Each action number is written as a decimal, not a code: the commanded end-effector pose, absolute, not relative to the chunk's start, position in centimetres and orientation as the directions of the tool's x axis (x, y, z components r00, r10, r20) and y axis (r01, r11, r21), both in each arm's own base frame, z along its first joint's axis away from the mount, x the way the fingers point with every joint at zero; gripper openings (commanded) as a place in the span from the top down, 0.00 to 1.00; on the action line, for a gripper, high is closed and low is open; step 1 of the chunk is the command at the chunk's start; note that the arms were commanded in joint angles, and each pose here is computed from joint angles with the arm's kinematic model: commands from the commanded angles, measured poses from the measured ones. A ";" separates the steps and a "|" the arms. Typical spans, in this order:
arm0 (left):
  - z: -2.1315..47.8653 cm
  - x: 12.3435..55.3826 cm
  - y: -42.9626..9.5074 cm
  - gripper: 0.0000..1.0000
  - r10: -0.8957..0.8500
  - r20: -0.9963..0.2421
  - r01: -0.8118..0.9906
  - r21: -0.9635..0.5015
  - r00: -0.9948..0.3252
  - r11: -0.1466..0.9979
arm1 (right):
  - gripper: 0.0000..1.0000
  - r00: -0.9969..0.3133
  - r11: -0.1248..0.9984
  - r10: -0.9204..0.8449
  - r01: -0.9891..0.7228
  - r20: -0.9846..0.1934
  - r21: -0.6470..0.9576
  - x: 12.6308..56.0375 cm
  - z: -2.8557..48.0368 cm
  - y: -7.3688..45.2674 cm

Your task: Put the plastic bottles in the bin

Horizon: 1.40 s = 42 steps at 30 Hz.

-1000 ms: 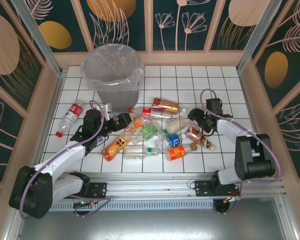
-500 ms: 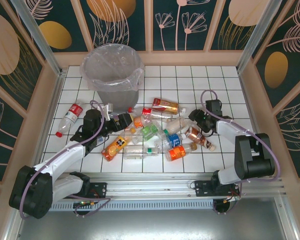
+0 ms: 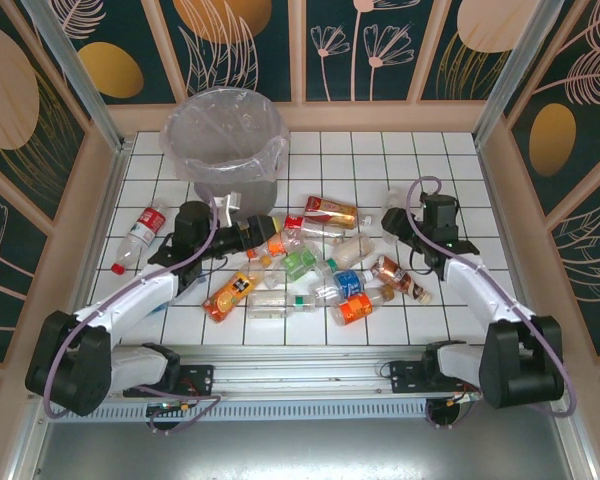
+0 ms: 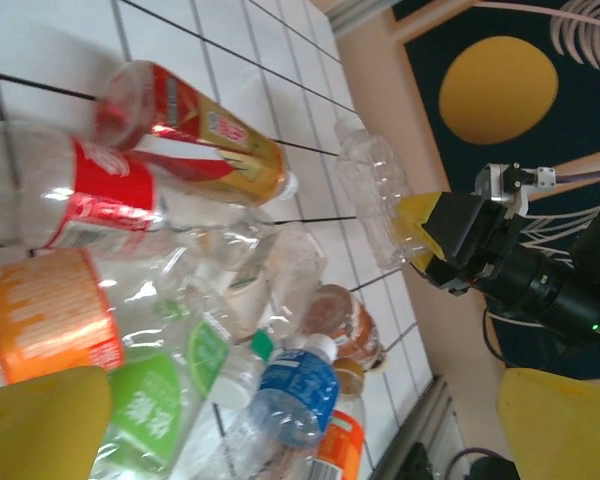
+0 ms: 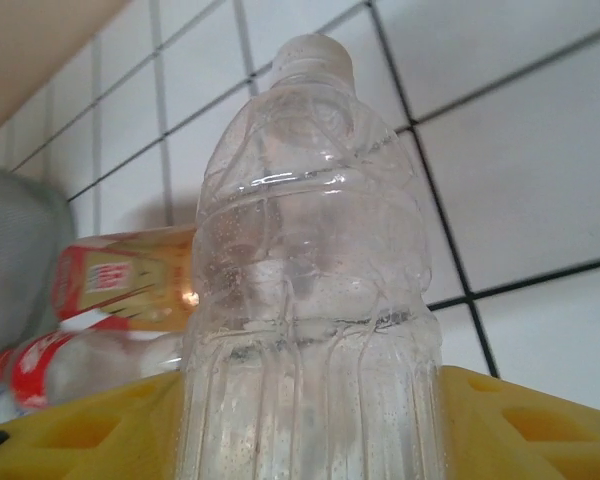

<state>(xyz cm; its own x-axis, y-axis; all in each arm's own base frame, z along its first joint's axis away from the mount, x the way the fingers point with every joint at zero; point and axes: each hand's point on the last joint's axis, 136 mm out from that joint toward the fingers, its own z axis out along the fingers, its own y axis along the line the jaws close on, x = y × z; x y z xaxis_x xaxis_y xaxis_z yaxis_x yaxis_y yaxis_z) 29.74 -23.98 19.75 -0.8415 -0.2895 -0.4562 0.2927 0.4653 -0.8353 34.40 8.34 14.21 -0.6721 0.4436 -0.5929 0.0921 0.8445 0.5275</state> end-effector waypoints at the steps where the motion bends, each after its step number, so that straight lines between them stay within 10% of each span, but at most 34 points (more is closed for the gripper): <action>1: 23.0 29.8 -26.0 0.01 -0.250 -0.476 0.360 -0.846 -0.843 0.394 | 0.40 -0.658 0.834 0.344 -0.115 -0.670 0.540 33.7 17.9 11.2; 29: 31.4 28.8 -37.0 0.01 -0.196 -0.443 0.459 -0.887 -0.875 -0.045 | 0.42 -0.689 0.420 0.328 -0.506 -0.646 0.753 26.9 30.3 19.5; 42: 30.4 29.6 -38.3 0.02 -0.185 -0.391 0.396 -0.918 -0.902 0.013 | 0.42 -0.696 0.380 0.292 -0.545 -0.656 0.748 26.0 30.7 21.2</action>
<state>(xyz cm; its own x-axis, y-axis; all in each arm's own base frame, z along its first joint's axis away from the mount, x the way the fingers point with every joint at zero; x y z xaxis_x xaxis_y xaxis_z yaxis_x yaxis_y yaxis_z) 29.65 -37.87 29.30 -0.9055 -0.1823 -0.3832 0.3849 0.0273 -0.9225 26.66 20.40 28.19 -0.7274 0.3029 -0.6158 -0.4688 0.4360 0.7682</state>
